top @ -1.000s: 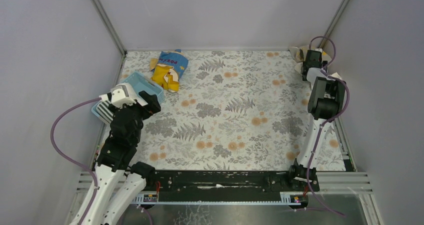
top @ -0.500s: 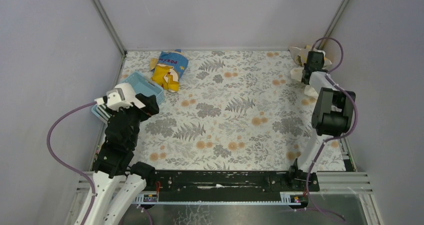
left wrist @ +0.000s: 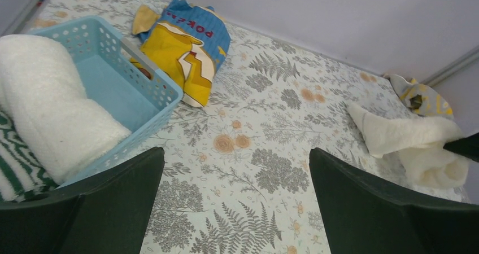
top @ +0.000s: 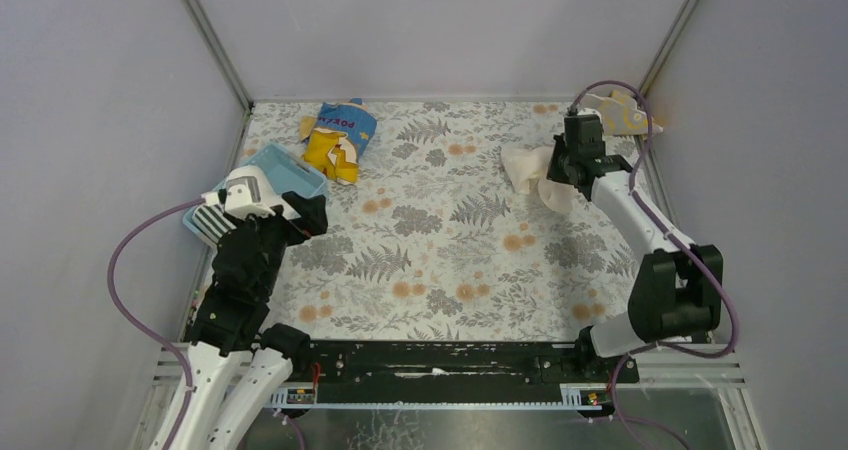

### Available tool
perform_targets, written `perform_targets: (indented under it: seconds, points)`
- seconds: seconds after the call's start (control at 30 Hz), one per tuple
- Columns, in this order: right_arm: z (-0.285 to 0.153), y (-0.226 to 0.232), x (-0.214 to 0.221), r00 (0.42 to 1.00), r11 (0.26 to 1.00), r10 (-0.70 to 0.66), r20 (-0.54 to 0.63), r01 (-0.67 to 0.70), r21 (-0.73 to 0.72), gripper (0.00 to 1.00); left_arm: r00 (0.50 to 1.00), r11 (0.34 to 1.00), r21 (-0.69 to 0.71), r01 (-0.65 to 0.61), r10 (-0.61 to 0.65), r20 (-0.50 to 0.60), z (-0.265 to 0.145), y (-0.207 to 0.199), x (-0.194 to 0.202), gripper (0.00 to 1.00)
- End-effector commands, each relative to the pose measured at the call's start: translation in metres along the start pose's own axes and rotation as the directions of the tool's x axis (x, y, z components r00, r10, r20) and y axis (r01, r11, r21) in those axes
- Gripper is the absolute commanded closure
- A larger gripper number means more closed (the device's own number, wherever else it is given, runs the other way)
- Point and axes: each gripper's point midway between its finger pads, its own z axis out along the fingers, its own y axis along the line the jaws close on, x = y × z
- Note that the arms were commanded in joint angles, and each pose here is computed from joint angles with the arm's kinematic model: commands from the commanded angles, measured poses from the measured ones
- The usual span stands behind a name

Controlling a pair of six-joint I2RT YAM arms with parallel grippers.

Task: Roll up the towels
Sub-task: Move the towel to the center of the board, then flatten out the towel at the center of the board.

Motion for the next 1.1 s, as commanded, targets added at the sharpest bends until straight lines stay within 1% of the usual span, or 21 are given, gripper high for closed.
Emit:
perform_targets:
  seconds: [0.0,0.07,0.17,0.27,0.3,0.33,0.4,0.43,0.53,0.57,0.63,0.7,0.77,0.83,0.9,0.93,1.07]
  points:
    - [-0.038,0.052,0.002,0.998,0.979,0.055,0.016,-0.050,-0.196,0.96,1.000,0.991,0.130,-0.014,0.017,-0.015,0.007,-0.027,-0.001,0.00]
    - [-0.050,0.084,0.016,1.000,0.959,0.008,0.009,-0.005,-0.285,0.94,0.997,0.985,0.171,-0.003,0.016,-0.076,0.011,-0.037,0.008,0.00]
    - [-0.069,0.126,0.034,0.998,0.907,-0.061,0.026,0.066,-0.416,0.88,0.980,0.975,0.223,0.019,0.027,-0.200,0.018,-0.053,0.024,0.00]
    - [-0.086,0.157,0.052,0.989,0.858,-0.141,0.052,0.148,-0.492,0.88,0.950,0.960,0.274,0.064,0.025,-0.311,0.022,-0.067,0.045,0.00]
    - [-0.091,0.165,0.059,0.983,0.841,-0.174,0.058,0.179,-0.511,0.85,0.941,0.954,0.287,0.084,0.019,-0.338,0.022,-0.071,0.050,0.00]
    - [-0.094,0.171,0.066,0.977,0.824,-0.207,0.056,0.205,-0.529,0.78,0.930,0.947,0.303,0.107,0.012,-0.367,0.023,-0.076,0.056,0.00]
    - [-0.094,0.170,0.077,0.970,0.820,-0.241,0.036,0.223,-0.528,0.71,0.910,0.941,0.308,0.143,-0.002,-0.414,0.024,-0.080,0.067,0.00]
    - [-0.093,0.164,0.080,0.969,0.832,-0.245,0.031,0.227,-0.506,0.68,0.898,0.939,0.306,0.160,-0.010,-0.439,0.025,-0.081,0.073,0.00]
    - [-0.087,0.135,0.081,0.970,0.892,-0.240,0.045,0.239,-0.383,0.54,0.866,0.932,0.300,0.203,-0.028,-0.499,0.024,-0.084,0.089,0.00]
    - [-0.085,0.124,0.081,0.970,0.909,-0.239,0.053,0.242,-0.339,0.51,0.858,0.929,0.298,0.218,-0.036,-0.513,0.024,-0.085,0.093,0.00]
    - [-0.084,0.107,0.083,0.968,0.929,-0.242,0.060,0.249,-0.273,0.46,0.840,0.927,0.289,0.241,-0.050,-0.540,0.024,-0.085,0.102,0.00]
    - [-0.081,0.097,0.091,0.965,0.934,-0.259,0.048,0.262,-0.244,0.45,0.821,0.924,0.276,0.263,-0.065,-0.567,0.024,-0.086,0.110,0.00]
    - [-0.080,0.096,0.102,0.962,0.928,-0.271,0.023,0.267,-0.261,0.45,0.802,0.921,0.266,0.285,-0.077,-0.592,0.024,-0.090,0.119,0.00]
    - [-0.084,0.110,0.109,0.963,0.899,-0.269,0.021,0.258,-0.354,0.44,0.784,0.916,0.265,0.300,-0.079,-0.615,0.025,-0.095,0.128,0.00]
    - [-0.091,0.129,0.113,0.968,0.856,-0.250,0.035,0.237,-0.459,0.40,0.774,0.915,0.262,0.307,-0.079,-0.629,0.026,-0.101,0.136,0.00]
    - [-0.092,0.135,0.113,0.968,0.841,-0.246,0.041,0.234,-0.488,0.37,0.769,0.915,0.260,0.309,-0.079,-0.634,0.028,-0.104,0.140,0.00]
    - [-0.081,0.137,0.114,0.955,0.842,-0.297,0.019,0.271,-0.466,0.34,0.754,0.925,0.245,0.290,-0.063,-0.654,0.039,-0.116,0.157,0.00]
